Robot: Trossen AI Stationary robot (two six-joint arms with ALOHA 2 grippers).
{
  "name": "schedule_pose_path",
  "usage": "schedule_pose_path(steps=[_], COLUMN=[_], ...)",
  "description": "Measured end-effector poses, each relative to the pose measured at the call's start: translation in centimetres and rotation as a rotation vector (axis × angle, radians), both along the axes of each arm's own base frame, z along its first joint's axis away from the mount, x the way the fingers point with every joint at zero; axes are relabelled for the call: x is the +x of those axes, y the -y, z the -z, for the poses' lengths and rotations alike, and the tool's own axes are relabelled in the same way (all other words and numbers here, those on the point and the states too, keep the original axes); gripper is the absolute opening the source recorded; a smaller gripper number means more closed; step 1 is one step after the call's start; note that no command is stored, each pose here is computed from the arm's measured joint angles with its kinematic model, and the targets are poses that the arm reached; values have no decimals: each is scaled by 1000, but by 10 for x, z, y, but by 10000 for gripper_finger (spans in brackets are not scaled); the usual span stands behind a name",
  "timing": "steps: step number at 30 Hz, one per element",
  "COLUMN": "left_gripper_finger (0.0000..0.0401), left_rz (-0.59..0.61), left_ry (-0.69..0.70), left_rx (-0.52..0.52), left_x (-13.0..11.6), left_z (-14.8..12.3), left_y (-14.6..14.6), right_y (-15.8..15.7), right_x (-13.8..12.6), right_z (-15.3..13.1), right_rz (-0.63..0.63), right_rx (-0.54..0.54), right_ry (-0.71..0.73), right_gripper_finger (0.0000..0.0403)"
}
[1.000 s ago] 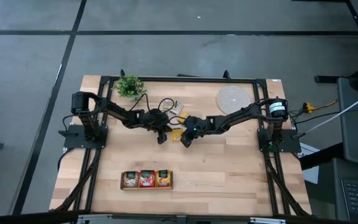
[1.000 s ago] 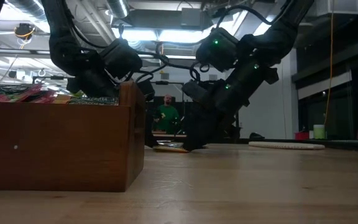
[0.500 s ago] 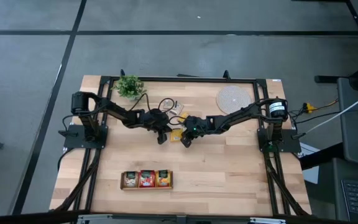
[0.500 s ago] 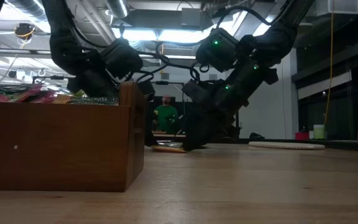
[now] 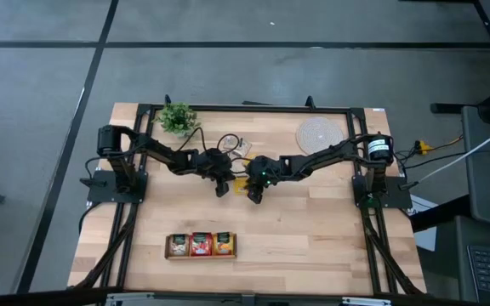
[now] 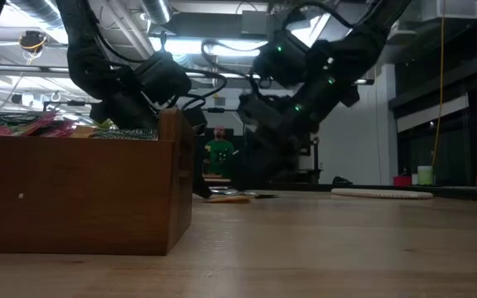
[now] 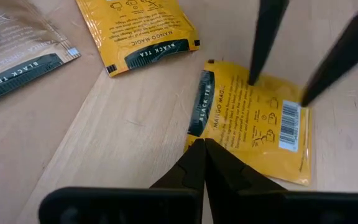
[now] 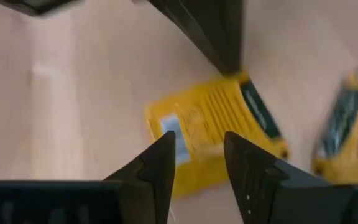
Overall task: Pick & Place Tea
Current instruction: Put the yellow tea bag into the right section of the wooden organizer
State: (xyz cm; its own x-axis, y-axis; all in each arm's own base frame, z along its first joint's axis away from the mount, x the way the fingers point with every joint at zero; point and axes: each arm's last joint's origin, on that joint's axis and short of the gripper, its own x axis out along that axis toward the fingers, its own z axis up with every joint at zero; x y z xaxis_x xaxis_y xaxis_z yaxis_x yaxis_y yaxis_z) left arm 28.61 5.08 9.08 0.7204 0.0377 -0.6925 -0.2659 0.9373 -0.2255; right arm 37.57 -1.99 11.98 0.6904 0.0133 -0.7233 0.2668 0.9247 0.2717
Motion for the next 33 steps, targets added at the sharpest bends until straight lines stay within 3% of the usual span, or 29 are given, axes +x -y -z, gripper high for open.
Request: schedule_pose_path(steps=[8,18,24,33], left_gripper_finger=[3,3,4,3], left_rz=[-2,14,84,172], left_ry=[6,59,105,131], left_rx=[5,24,55,12], left_x=[0,-1,1,4], left_z=[0,-19,-29,-30], left_y=[0,3,16,32], right_y=[1,1,1,0], right_x=[8,6,5,1], right_z=[-15,-15,-15,-12], right_rz=[-68,-78,-71,-42], right_rx=[-95,-90,-81,-53], right_ry=[-101,-132,-147,-200], right_gripper_finger=[132,126,126,126])
